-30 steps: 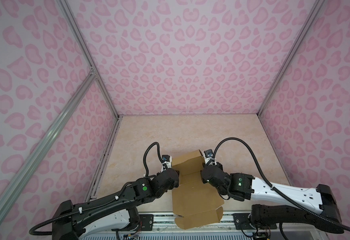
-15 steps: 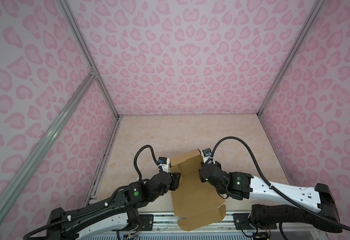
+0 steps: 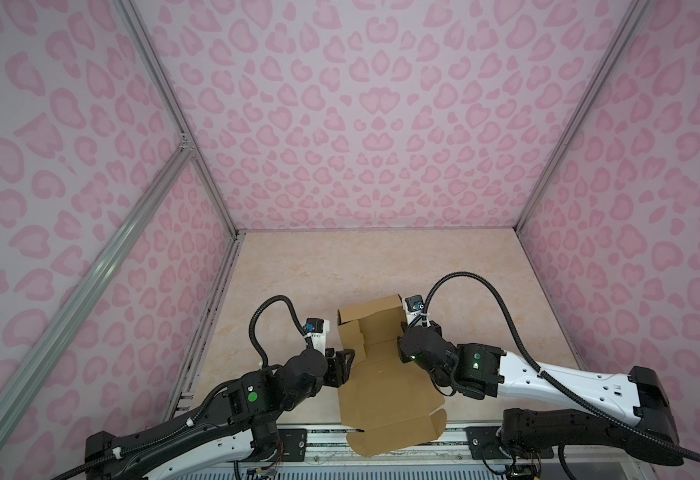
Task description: Fold the paper box
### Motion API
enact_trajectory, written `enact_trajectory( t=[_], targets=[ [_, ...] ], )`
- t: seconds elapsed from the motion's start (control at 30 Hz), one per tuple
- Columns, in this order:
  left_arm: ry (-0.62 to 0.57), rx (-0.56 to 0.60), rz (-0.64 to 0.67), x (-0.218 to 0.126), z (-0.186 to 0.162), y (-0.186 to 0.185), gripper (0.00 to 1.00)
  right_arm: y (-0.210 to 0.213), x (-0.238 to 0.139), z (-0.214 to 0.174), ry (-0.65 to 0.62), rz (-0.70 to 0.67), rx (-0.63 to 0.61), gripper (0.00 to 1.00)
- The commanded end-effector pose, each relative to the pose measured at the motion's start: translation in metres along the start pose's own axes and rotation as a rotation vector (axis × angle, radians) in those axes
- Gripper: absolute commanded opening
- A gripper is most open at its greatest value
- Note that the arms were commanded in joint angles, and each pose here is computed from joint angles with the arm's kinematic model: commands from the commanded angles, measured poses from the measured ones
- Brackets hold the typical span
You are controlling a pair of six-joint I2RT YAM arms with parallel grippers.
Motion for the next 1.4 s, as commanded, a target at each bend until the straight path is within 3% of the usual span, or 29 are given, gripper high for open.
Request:
enact_trajectory(
  t=[0.0,0.13,0.3,0.5,0.8,1.0,1.37],
  targets=[
    [-0.019,0.041,0.016,-0.003,0.006,0.002,0.63,-0.001,0.002,-0.001,-0.010,-0.008,0.019,0.00],
    [-0.009,0.059,0.024,0.000,0.006,-0.001,0.62,0.000,0.001,0.000,-0.010,0.000,0.025,0.00],
    [-0.028,0.075,0.040,0.001,0.012,-0.003,0.53,0.002,0.000,-0.002,-0.007,0.010,0.033,0.00],
    [-0.051,0.063,0.054,0.005,0.016,-0.003,0.52,0.011,0.000,-0.006,0.001,0.031,0.024,0.00],
    [-0.079,0.094,0.114,0.005,0.019,0.008,0.37,0.020,-0.001,-0.011,0.009,0.053,0.022,0.00],
    [-0.061,0.105,0.156,0.008,0.014,0.015,0.21,0.023,-0.004,-0.010,0.005,0.055,0.014,0.00],
    [-0.054,0.136,0.275,0.004,0.017,0.031,0.07,0.032,-0.011,-0.008,-0.008,0.075,0.004,0.00]
  ],
)
Point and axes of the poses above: each gripper's point midway between its finger pads, its own x axis out along the fingers, its own y axis along the line the jaws close on, z = x × y, the point moved 1 cm from there along -x, back along the fingers, and after that the axes turned 2 degrees about -x, right-handed, at the moved point
